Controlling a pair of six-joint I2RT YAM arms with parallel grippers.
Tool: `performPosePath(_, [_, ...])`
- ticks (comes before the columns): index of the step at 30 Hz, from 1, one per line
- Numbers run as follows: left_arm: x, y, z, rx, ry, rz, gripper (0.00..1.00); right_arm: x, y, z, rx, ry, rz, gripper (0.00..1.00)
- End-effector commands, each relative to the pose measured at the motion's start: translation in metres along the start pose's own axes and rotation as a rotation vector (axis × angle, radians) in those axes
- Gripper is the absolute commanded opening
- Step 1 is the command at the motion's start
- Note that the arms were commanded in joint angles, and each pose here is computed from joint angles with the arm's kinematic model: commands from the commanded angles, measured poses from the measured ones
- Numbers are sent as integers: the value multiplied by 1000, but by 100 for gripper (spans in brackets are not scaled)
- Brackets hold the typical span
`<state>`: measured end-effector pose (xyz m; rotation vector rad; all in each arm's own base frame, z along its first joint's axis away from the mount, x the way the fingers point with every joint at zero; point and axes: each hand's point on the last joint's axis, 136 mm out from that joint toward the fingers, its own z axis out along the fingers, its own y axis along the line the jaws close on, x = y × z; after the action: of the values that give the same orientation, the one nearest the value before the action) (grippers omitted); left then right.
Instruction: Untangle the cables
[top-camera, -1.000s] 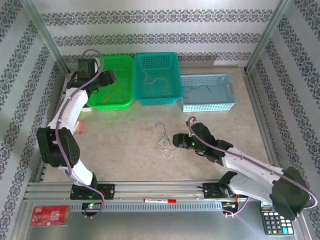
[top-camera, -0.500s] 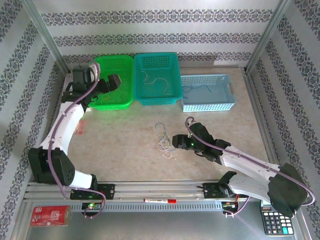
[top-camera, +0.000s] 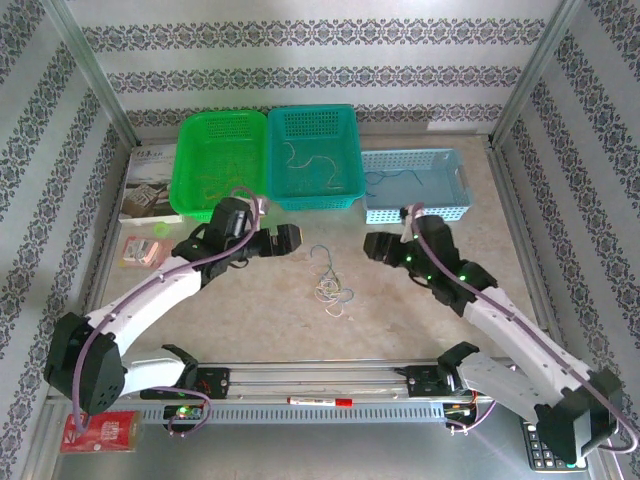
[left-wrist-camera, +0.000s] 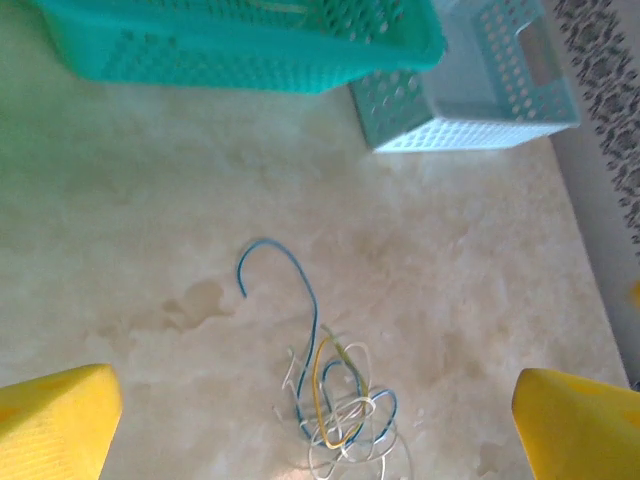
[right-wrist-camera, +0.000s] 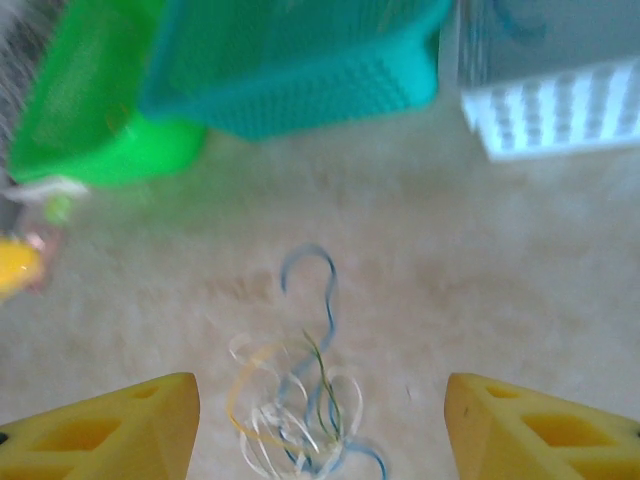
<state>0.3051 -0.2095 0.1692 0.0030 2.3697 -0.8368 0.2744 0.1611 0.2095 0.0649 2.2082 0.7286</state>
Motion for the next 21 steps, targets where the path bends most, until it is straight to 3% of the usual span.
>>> performPosePath(1, [2, -5, 13, -1, -34, -12, 100, -9, 5, -13, -22, 9, -15, 70])
performPosePath(5, [17, -4, 31, -41, 6, 28, 100, -8, 3, -12, -20, 13, -1, 79])
performPosePath(10, [26, -2, 48, -94, 51, 85, 100, 5, -10, -8, -3, 1, 43, 97])
performPosePath(21, [37, 10, 78, -228, 129, 209, 100, 63, -52, 12, 58, 71, 168, 98])
